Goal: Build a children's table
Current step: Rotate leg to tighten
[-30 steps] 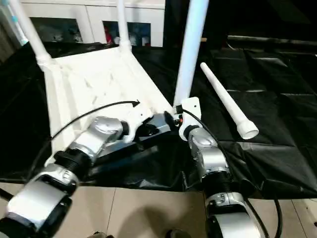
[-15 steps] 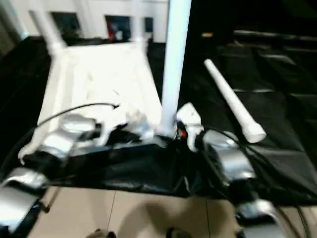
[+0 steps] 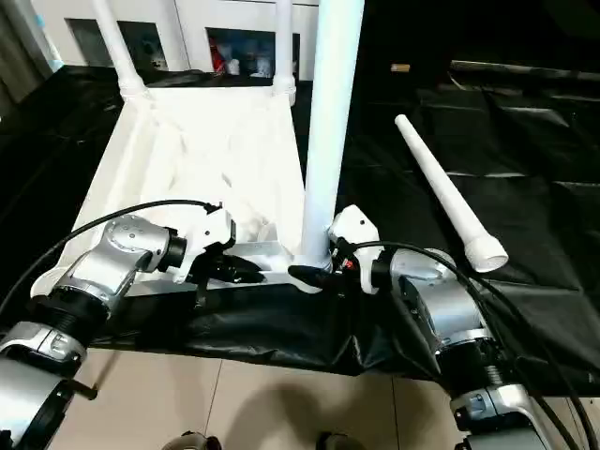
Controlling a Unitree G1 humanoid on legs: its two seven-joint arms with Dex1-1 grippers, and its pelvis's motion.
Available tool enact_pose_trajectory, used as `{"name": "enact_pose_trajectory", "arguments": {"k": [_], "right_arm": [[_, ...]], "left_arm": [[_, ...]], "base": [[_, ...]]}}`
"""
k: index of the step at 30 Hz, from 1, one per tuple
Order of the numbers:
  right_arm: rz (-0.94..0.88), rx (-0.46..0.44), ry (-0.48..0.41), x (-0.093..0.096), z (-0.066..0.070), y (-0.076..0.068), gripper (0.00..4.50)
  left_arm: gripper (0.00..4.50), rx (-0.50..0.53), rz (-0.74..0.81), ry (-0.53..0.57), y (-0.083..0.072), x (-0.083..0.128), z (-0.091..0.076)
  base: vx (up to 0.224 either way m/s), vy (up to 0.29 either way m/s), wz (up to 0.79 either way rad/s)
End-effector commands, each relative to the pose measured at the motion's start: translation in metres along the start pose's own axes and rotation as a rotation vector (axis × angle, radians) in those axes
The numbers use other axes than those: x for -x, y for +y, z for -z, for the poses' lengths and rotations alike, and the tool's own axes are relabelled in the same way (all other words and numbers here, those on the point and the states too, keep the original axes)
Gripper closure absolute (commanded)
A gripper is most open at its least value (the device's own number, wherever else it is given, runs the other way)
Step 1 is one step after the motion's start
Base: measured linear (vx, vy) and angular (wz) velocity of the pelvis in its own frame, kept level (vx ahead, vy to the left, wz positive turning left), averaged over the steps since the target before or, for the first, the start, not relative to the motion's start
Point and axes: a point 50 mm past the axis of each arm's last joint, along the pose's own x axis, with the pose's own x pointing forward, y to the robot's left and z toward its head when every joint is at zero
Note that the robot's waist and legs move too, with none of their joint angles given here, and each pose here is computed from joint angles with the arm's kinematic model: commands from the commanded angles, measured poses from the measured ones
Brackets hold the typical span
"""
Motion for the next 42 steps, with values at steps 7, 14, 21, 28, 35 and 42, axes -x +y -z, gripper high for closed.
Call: {"name": "enact_pose_trajectory", "arguments": {"k": [7,14,21,28,35,42], "right_arm": [[0.417,-0.272,-0.009,-0.022,0.027,-0.003,1.75],[0.517,-0.356,0.009,-0.064,0.026,0.009,1.75],[0.420,-0.275,-0.059,-0.062,0.012,0.008,0.91],[0.226,-0.150,-0.101,-0.028,0.003,-0.001,0.91],[0.058,-0.048,-0.047,0.006,0.000,-0.003,0.91],[-0.024,-0.016,-0.002,0.015,0.002,0.000,0.91]], "left_arm": [[4.50,0.014,-0.307,-0.037,0.017,-0.031,-0.019],[4.50,0.093,-0.386,-0.049,0.014,-0.075,-0.043],[4.50,0.060,-0.344,-0.041,0.015,-0.070,-0.043],[4.50,-0.008,-0.243,-0.059,0.013,-0.047,-0.031],[4.50,-0.054,-0.048,-0.057,0.001,-0.020,-0.017],[4.50,-0.046,0.056,-0.048,-0.009,-0.007,-0.008]], "base": [[0.000,0.000,0.00],[0.000,0.000,0.00],[0.000,0.000,0.00],[0.000,0.000,0.00],[0.000,0.000,0.00],[0.000,0.000,0.00]]}}
